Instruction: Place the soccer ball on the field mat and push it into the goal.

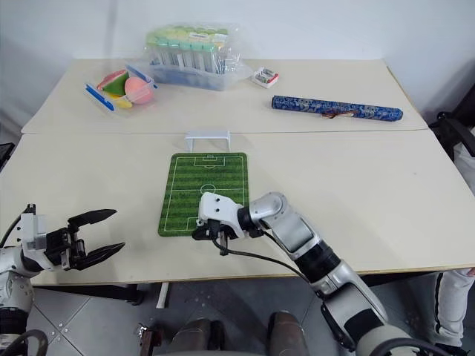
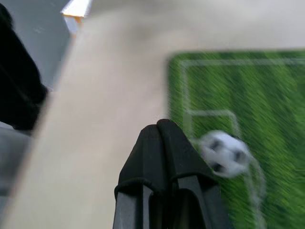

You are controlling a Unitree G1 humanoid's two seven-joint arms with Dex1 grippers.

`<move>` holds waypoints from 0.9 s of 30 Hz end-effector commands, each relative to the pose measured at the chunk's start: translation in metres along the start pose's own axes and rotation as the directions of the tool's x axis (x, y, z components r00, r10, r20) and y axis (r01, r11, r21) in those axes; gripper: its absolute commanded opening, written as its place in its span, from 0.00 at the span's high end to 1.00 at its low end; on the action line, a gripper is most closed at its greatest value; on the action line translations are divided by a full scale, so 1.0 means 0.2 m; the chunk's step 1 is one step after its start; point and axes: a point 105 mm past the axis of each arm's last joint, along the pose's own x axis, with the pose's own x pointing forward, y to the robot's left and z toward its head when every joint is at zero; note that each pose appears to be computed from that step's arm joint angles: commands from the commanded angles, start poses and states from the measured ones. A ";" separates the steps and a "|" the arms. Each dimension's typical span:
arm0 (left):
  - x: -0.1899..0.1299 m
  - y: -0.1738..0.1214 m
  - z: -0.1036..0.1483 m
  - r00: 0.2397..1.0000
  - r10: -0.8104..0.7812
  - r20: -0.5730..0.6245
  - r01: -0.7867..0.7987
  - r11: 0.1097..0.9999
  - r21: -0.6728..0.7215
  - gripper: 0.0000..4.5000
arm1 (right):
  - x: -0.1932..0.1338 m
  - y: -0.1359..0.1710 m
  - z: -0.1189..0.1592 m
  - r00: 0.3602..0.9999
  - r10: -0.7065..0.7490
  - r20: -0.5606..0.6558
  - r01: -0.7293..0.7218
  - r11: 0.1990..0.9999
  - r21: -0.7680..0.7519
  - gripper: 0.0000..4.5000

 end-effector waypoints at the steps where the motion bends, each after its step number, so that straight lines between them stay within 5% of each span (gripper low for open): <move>1: 0.00 -0.01 0.05 0.999 -0.049 0.019 0.048 0.998 0.035 0.00 | -0.07 -0.25 0.11 0.984 -0.173 0.046 0.176 0.983 -0.056 1.00; 8: 0.00 0.04 0.06 1.000 -0.020 0.014 0.019 0.998 0.053 0.00 | -0.35 -0.65 0.29 0.846 -0.517 0.131 0.525 0.850 -0.036 1.00; 13: 0.01 0.10 0.08 0.998 0.050 0.029 -0.052 0.998 0.039 0.00 | -0.46 -0.68 0.39 0.808 -0.546 0.221 0.559 0.829 0.005 1.00; 18: 0.02 0.20 0.16 0.982 0.162 0.099 -0.164 0.986 0.014 0.00 | -0.57 -0.58 0.33 0.853 -0.458 0.252 0.474 0.880 -0.006 1.00; 21: 0.00 0.27 0.19 0.961 0.251 0.115 -0.254 0.967 0.009 0.00 | -0.66 -0.49 0.24 0.901 -0.376 0.218 0.395 0.917 -0.053 0.86; 27: -0.10 0.35 0.25 0.920 0.387 0.061 -0.388 0.922 0.000 0.00 | -0.94 -0.42 0.03 0.923 -0.354 0.154 0.363 0.931 -0.033 0.42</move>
